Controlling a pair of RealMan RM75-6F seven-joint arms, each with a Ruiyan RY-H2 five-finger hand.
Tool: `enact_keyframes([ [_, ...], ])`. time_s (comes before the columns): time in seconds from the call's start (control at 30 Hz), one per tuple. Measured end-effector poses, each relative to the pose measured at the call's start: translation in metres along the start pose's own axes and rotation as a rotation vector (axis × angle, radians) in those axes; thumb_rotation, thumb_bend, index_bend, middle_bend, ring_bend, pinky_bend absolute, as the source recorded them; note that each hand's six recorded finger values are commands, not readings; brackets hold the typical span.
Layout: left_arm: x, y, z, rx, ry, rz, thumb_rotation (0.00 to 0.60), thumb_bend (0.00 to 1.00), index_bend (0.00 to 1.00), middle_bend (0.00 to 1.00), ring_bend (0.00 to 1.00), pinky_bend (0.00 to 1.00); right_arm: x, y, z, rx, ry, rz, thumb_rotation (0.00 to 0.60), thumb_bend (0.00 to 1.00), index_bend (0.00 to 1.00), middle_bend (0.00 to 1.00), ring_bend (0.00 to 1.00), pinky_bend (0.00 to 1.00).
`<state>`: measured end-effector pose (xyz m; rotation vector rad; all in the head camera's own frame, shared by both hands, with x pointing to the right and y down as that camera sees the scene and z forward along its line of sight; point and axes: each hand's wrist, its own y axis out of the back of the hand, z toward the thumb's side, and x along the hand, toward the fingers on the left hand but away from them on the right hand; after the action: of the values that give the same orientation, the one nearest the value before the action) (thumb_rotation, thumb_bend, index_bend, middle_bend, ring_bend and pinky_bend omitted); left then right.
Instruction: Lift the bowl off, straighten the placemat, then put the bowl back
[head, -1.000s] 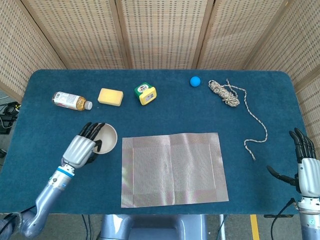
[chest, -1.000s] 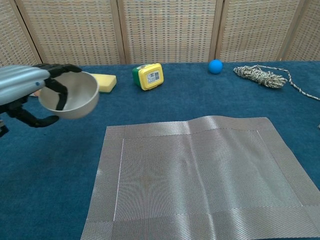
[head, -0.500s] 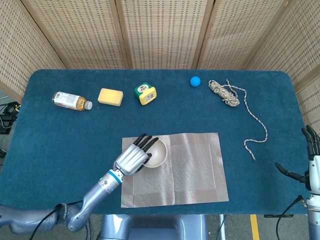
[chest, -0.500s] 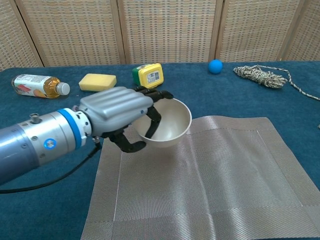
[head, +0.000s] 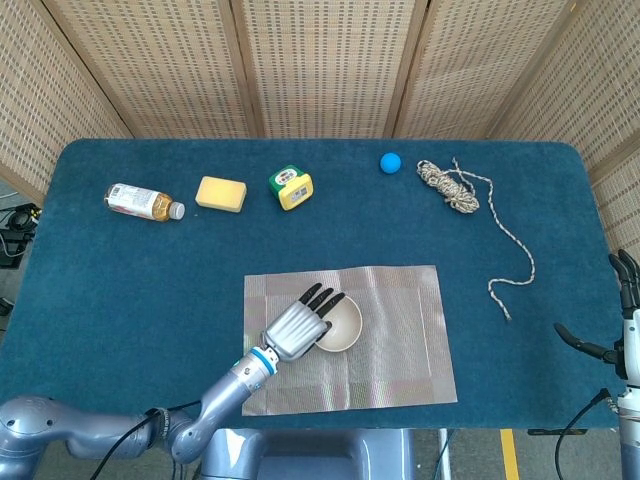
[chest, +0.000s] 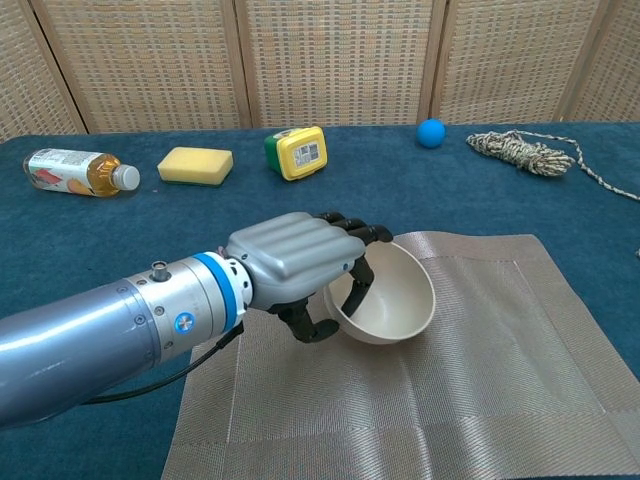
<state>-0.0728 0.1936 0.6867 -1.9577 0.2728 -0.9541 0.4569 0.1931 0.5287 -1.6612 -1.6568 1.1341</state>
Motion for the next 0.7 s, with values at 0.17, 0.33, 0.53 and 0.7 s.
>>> enact_keyframes([
  [0.17, -0.002, -0.002, 0.001, 0.007, 0.000, -0.013, 0.600, 0.20, 0.19, 0.00, 0.00, 0.00, 0.000, 0.001, 0.000, -0.002, 0.001, -0.004, 0.600, 0.26, 0.07, 0.00, 0.00, 0.00],
  [0.33, -0.009, 0.001, -0.008, 0.003, 0.016, -0.028, 0.600, 0.19, 0.11, 0.00, 0.00, 0.00, 0.000, 0.001, 0.001, 0.001, 0.009, -0.009, 0.600, 0.26, 0.07, 0.00, 0.00, 0.00],
  [0.53, -0.034, 0.021, -0.031, -0.007, 0.068, 0.020, 0.600, 0.19, 0.09, 0.00, 0.00, 0.00, 0.002, 0.002, 0.003, 0.010, 0.014, -0.013, 0.600, 0.26, 0.07, 0.00, 0.00, 0.00],
  [0.7, -0.065, 0.033, -0.065, -0.032, 0.161, 0.064, 0.600, 0.19, 0.09, 0.00, 0.00, 0.00, 0.003, 0.002, 0.004, 0.029, 0.016, -0.011, 0.600, 0.26, 0.07, 0.00, 0.00, 0.00],
])
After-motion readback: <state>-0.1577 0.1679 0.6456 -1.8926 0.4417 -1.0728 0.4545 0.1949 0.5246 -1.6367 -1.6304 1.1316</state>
